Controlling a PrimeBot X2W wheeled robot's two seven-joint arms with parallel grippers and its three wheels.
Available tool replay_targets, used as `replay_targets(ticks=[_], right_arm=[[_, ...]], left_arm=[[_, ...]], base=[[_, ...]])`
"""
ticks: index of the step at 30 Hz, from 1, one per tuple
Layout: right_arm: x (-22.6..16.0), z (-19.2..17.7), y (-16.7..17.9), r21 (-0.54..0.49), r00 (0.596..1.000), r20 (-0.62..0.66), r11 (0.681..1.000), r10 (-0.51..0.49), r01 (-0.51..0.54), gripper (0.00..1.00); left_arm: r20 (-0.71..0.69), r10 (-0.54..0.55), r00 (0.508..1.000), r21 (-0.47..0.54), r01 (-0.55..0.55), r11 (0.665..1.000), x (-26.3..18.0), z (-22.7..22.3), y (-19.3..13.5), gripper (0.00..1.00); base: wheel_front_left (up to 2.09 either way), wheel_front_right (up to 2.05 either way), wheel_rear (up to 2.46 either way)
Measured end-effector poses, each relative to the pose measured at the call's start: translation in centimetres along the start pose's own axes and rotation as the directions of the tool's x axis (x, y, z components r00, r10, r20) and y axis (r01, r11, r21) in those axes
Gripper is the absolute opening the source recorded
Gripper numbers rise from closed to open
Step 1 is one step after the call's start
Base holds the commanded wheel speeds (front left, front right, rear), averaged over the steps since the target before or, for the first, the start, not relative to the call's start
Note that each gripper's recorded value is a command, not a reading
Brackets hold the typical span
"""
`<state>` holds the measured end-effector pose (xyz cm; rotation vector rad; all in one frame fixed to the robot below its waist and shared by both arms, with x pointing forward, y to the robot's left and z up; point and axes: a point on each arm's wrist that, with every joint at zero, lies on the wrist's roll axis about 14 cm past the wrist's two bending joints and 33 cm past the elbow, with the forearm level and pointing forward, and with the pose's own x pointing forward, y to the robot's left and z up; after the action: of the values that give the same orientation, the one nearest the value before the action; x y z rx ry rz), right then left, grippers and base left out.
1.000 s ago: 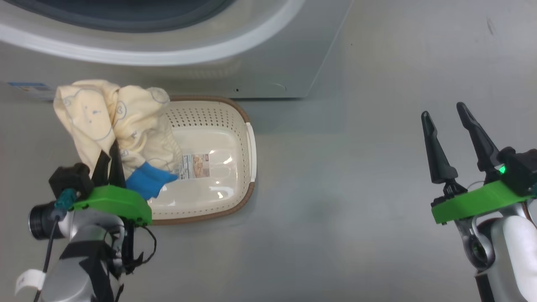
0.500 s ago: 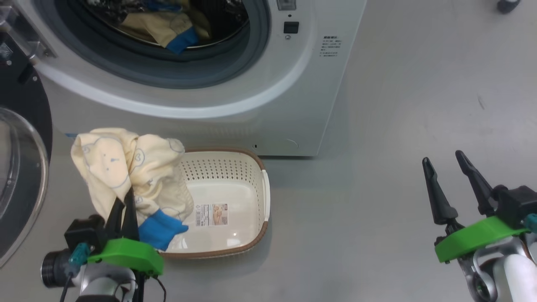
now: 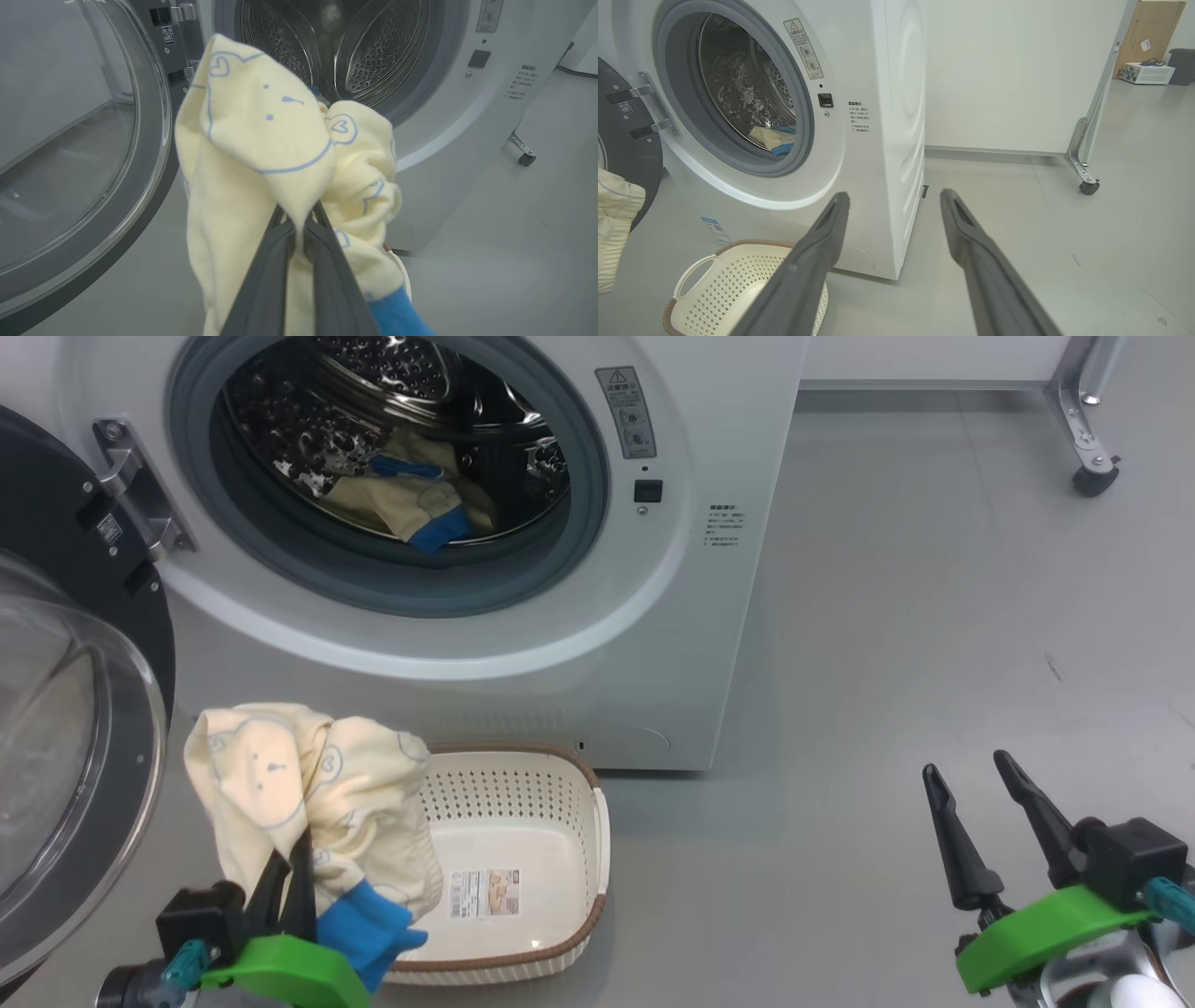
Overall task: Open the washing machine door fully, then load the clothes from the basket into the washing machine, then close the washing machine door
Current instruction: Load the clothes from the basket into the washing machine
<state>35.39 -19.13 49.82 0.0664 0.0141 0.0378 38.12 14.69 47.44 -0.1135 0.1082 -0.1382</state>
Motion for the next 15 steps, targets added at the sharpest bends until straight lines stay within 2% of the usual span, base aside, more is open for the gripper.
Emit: replay_targets(ticks=[15], right_arm=[[-0.87, 0.39, 0.19, 0.009, 1.000, 0.005, 1.000, -0.007, 0.007, 1.00]], left_arm=[[0.007, 0.000, 1.000, 0.004, 0.000, 1.000, -0.56, 0.75, -0.20, 0.00]], base=[[0.00, 0.00, 0.00]])
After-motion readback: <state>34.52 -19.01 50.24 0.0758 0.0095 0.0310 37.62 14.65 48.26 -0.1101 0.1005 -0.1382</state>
